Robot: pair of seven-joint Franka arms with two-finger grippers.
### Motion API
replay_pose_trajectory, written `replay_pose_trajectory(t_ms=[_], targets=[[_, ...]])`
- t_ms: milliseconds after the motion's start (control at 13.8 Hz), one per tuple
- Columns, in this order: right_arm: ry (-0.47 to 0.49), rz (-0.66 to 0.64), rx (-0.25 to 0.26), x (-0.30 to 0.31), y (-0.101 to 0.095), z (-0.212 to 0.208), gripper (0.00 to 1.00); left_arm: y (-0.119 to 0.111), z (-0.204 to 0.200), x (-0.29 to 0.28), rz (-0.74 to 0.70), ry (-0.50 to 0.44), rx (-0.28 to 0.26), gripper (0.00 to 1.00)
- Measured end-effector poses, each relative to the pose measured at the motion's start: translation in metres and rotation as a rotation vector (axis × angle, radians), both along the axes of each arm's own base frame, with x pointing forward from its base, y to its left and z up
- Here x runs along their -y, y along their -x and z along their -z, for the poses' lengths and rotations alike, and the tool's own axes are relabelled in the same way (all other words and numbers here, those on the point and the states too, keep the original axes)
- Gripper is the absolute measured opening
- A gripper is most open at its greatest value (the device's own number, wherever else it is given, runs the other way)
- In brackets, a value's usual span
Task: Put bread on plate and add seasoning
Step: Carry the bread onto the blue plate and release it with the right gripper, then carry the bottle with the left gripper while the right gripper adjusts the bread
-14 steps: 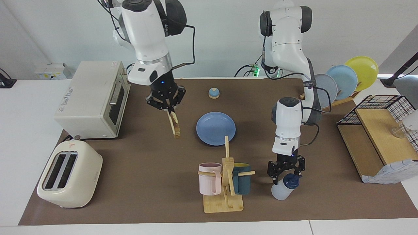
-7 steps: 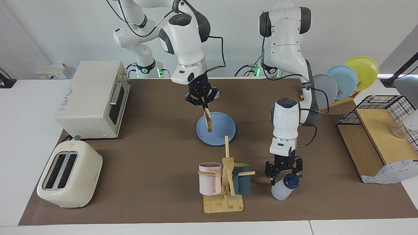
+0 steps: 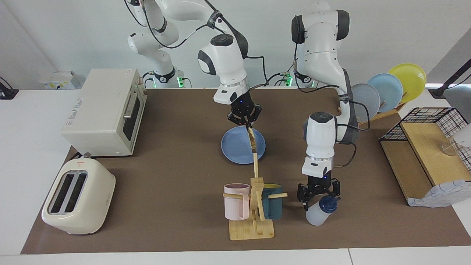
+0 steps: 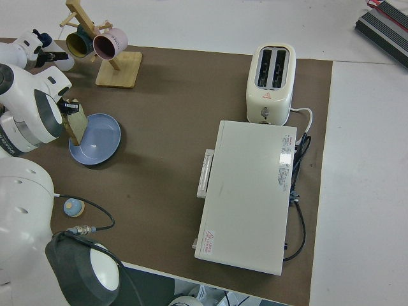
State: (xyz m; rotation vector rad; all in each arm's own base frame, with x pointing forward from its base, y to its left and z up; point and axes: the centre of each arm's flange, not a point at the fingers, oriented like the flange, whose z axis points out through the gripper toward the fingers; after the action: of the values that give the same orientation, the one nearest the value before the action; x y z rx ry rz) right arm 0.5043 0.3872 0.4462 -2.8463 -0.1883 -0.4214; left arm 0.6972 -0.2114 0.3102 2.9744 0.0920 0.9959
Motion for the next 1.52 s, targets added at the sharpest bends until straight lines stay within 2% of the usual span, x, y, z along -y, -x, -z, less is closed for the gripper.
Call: replay_pose_trajectory(t_ms=[217, 361, 433, 578, 650, 1011, 1083, 1156, 1228, 1372, 1517], targets=[[-0.003, 0.001, 0.007, 0.003, 0.006, 0.015, 0.07, -0.007, 0.018, 0.013, 0.014, 0.001, 0.011, 1.00], [-0.009, 0.006, 0.005, 0.000, 0.010, 0.020, 0.07, -0.017, 0.008, 0.005, 0.003, 0.007, 0.036, 1.00], [-0.013, 0.018, 0.000, -0.002, 0.012, 0.021, 0.07, -0.020, 0.004, 0.001, -0.002, 0.008, 0.044, 0.92], [-0.016, 0.026, -0.003, -0.002, 0.013, 0.021, 0.07, -0.022, 0.003, -0.002, -0.001, 0.006, 0.046, 0.65], [-0.014, 0.029, -0.004, 0.000, 0.012, 0.022, 0.07, -0.022, 0.003, -0.001, 0.003, 0.006, 0.046, 0.56], [0.005, 0.053, -0.026, 0.016, 0.009, 0.036, 0.07, -0.021, 0.002, 0.002, 0.010, 0.006, 0.046, 0.53], [0.008, 0.054, -0.029, 0.018, 0.011, 0.037, 0.07, -0.021, 0.001, 0.003, 0.010, 0.011, 0.046, 0.52], [0.012, 0.057, -0.033, 0.020, 0.013, 0.039, 0.07, -0.020, -0.002, 0.005, 0.011, 0.020, 0.047, 0.45], [0.016, 0.061, -0.038, 0.024, 0.015, 0.042, 0.07, -0.018, -0.009, 0.006, 0.010, 0.029, 0.046, 0.45], [0.026, 0.067, -0.049, 0.031, 0.019, 0.047, 0.07, -0.008, -0.034, 0.002, 0.017, 0.030, 0.009, 0.45], [0.032, 0.082, -0.056, 0.042, 0.019, 0.052, 0.07, 0.012, -0.073, -0.006, 0.126, -0.040, -0.070, 0.45]])
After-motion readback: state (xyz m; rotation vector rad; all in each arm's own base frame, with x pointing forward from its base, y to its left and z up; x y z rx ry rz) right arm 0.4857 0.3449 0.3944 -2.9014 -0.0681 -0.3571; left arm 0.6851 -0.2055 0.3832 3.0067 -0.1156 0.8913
